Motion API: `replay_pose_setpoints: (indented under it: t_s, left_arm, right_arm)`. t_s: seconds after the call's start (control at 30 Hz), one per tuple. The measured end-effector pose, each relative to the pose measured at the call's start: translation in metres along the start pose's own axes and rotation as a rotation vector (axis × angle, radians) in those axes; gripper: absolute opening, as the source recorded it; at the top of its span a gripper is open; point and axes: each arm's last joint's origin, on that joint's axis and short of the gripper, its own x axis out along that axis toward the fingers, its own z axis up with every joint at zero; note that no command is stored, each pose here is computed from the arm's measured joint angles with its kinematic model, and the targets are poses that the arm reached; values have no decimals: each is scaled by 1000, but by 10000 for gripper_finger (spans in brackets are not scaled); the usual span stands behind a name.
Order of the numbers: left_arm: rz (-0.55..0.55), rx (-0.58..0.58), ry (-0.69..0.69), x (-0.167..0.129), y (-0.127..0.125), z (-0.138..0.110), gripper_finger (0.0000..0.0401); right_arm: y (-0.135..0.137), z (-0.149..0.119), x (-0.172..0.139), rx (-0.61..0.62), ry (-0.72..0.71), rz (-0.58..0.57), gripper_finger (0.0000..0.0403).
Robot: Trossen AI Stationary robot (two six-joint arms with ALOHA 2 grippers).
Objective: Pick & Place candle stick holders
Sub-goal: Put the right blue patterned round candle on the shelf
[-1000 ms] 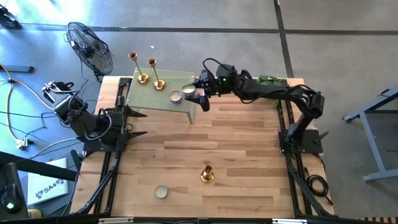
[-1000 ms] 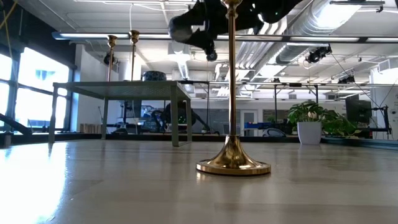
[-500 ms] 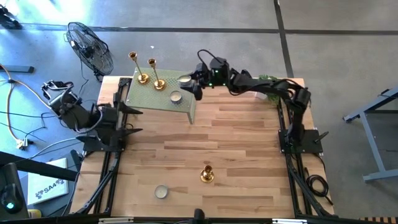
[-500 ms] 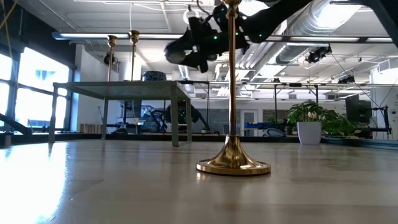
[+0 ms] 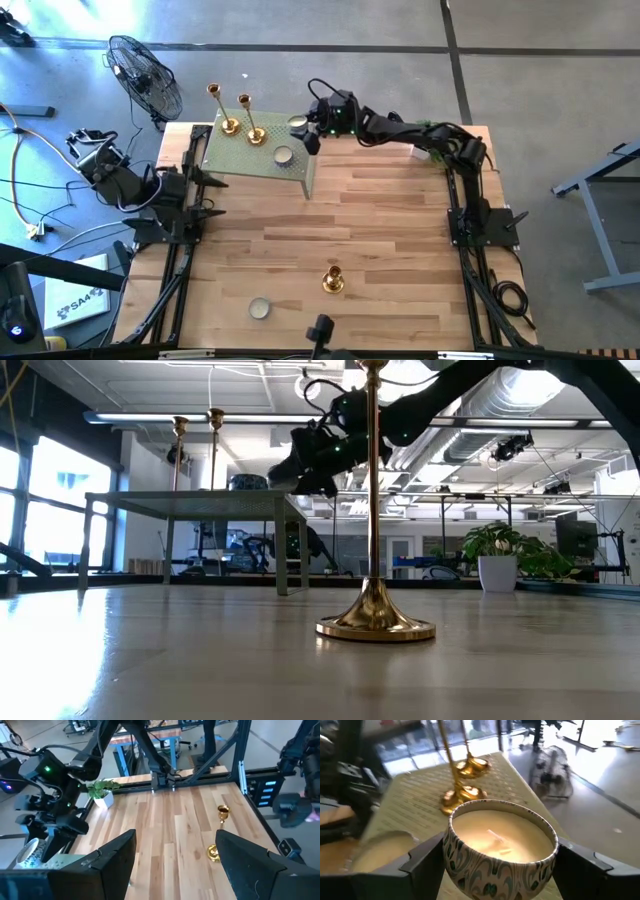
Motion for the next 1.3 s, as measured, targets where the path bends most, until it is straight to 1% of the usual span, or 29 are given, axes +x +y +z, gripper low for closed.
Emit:
replay_pose_setpoints:
  t_s: [0.1,0.27,0.43,0.6,0.87,1.17,1.3]
  left_arm:
    - [-12,10,15,0,0,-2,266]
    - [-13,19,23,0,0,-3,266]
    - [-1,25,26,0,1,-3,266]
    - [-1,25,27,0,1,-3,266]
    - [-1,22,27,0,1,-3,266]
    - [-15,18,30,0,0,-3,266]
    - [-13,18,30,0,0,-3,266]
  right_arm:
    - [-3,-4,0,-33,38,-81,296]
    - [-3,-6,0,-40,55,-94,296]
    - [-3,-6,0,-65,64,-77,300]
    - [-2,-9,0,-57,87,-65,306]
    - [-2,-6,0,-58,58,-68,308]
    - [-3,-5,-1,-64,52,-40,310]
    - [-4,-6,-1,-63,58,-40,319]
